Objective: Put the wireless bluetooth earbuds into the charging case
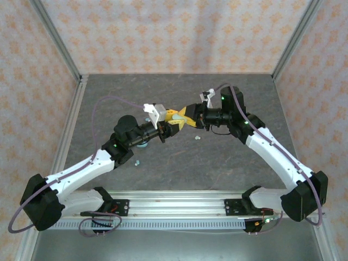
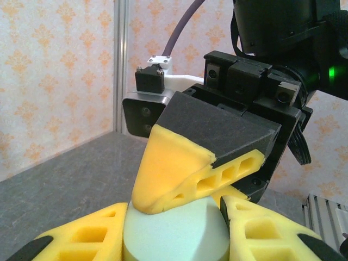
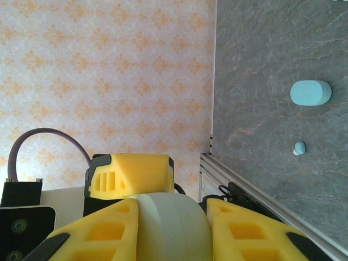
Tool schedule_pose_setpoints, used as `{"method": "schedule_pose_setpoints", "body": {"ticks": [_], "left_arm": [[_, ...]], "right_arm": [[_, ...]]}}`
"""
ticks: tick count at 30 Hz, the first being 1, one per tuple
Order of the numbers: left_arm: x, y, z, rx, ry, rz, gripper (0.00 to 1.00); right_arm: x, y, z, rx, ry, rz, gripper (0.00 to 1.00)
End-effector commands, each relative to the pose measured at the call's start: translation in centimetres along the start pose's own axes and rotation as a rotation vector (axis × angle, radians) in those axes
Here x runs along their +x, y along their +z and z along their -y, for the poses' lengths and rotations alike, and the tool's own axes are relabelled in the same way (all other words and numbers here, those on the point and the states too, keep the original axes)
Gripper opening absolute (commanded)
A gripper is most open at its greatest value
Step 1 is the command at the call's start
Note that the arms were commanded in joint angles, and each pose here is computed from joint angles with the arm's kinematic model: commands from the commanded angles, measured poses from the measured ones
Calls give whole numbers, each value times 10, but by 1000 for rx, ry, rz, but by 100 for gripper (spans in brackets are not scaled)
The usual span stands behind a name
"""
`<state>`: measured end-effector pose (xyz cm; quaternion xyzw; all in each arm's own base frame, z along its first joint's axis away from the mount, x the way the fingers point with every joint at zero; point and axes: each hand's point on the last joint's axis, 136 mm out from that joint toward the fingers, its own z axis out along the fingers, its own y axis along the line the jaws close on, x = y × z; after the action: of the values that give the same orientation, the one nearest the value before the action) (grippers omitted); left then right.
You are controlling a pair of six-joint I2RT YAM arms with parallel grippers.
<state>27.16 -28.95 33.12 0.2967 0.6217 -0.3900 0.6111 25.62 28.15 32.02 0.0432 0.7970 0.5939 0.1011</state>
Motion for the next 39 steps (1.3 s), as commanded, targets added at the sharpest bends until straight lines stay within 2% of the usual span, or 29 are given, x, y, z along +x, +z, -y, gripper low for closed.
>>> {"method": "schedule_pose_setpoints", "body": {"ticks": [1,7,12,17,21,24,30,39], "left_arm": [[-4,7,-10,-30,-10,-10,31],[2,13,-16,-33,-24,-49,40],[8,17,-17,-12,-34,-80,59],[9,12,-22,8,-32,-94,73],[7,-2,-27,39,-18,-110,79],[5,-16,-31,56,-3,-128,85],[8,-30,-25,110,58,-190,84],[4,-14,-22,189,4,-102,74]], "right_arm": [[13,-1,-21,-84,-53,-48,17],[4,-2,-28,-117,-64,4,8],[-10,-4,-31,-115,-85,87,0],[-24,-4,-27,-104,-88,171,0],[-31,-6,-20,-88,-89,221,0],[-33,-5,-5,-21,-101,238,0],[-23,-21,13,164,-211,228,0],[-21,-13,3,26,-150,221,0]]}}
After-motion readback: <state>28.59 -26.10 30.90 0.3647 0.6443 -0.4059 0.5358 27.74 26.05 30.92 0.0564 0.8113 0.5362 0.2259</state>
